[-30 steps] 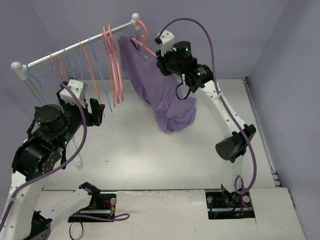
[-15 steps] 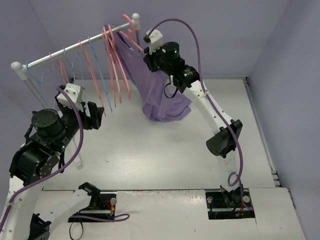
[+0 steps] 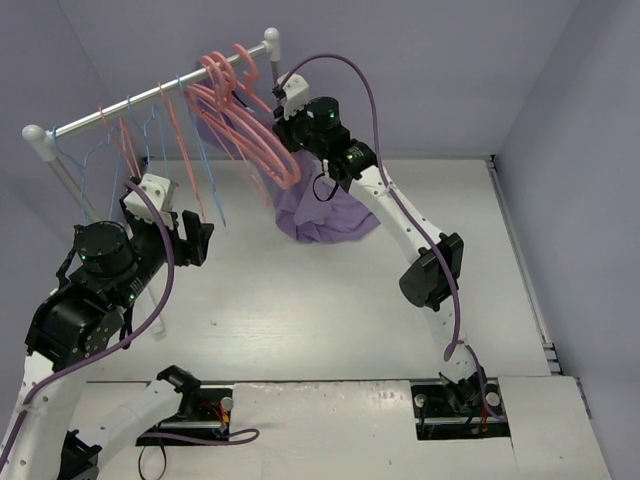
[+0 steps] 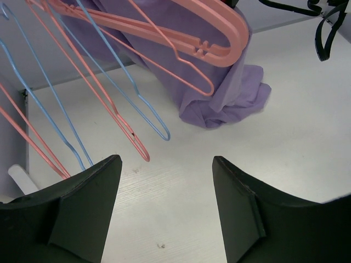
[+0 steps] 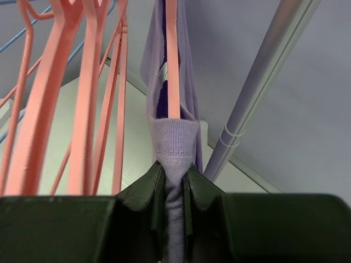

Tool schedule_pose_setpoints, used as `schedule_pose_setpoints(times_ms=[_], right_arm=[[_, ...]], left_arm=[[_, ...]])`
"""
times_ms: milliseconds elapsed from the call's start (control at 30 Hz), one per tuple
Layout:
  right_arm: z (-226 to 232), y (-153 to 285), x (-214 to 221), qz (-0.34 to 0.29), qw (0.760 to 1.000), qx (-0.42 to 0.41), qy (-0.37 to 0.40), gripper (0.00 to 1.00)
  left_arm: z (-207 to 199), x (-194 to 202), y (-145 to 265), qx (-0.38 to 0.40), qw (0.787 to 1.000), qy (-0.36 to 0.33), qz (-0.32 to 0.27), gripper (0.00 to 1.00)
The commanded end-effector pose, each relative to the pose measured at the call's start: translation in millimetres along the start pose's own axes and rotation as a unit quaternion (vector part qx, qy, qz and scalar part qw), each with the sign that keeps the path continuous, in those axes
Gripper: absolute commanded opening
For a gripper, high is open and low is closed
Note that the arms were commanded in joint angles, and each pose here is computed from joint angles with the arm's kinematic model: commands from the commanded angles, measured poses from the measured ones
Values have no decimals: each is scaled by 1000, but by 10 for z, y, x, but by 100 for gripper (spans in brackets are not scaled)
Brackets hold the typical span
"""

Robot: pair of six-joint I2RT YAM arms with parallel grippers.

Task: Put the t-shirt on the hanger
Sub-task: Place the hanger at the clothesline, then reset both arms

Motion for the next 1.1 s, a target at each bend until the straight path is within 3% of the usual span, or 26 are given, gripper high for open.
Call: schedule_pose_setpoints(times_ms=[0,33,67,167,200,233,333,433,633,700,767,867,900,933,1067], right_arm=[[-64,171,-749,-125,992,19,3,8],[-76,190,-767,-126,992,24,3,17],[-80,199,-734,-121,992,26,4,34],[-108,338,-810,-123,992,35,14,60],[-116,410,-870,-127,991,37,19,63],[-124,507,-933,-130,990,39,24,73],[-155,869,-1176,-147,987,49,36,90],[-184,1279,-1381,-162,983,61,51,100],[-277,2208,-1467,-170,977,114,62,100],[-354,2741,-1494,-183,969,160,43,100],[-378,2917,-1181,-155,970,187,30,100],[-432,3508,-1042,-173,956,238,-7,100],[-450,3437,-847,-148,957,250,-7,100],[-473,3787,-739,-160,947,277,-13,100],[-455,4119,-266,-141,942,305,-10,100]], left_arm=[[6,-107,19,0,1000,5,-24,62],[7,-107,21,0,1000,5,-25,62],[6,-108,25,0,1000,5,-25,62],[15,-129,48,-2,1000,5,-30,63],[23,-139,60,-4,999,4,-33,63],[38,-145,73,-8,999,3,-35,64],[77,-155,101,-19,999,-2,-38,66],[89,-173,127,-22,999,-3,-43,66],[135,-145,195,-36,998,1,-45,67],[156,-100,226,-41,998,2,-45,67],[172,-60,248,-45,998,2,-44,67],[230,61,312,-62,997,1,-38,67],[243,56,342,-65,997,2,-42,67],[267,122,366,-71,997,-1,-36,67],[313,288,424,-81,996,-10,-19,67]])
Point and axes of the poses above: each gripper's point midway between its finger pads, its own y axis back along the fingers, its own z axis along the line the jaws close on, x = y × z, the point moved 4 cm from there along y, back along the fingers, and after that the axes turned 2 degrees about y, right-handed, at the moved point
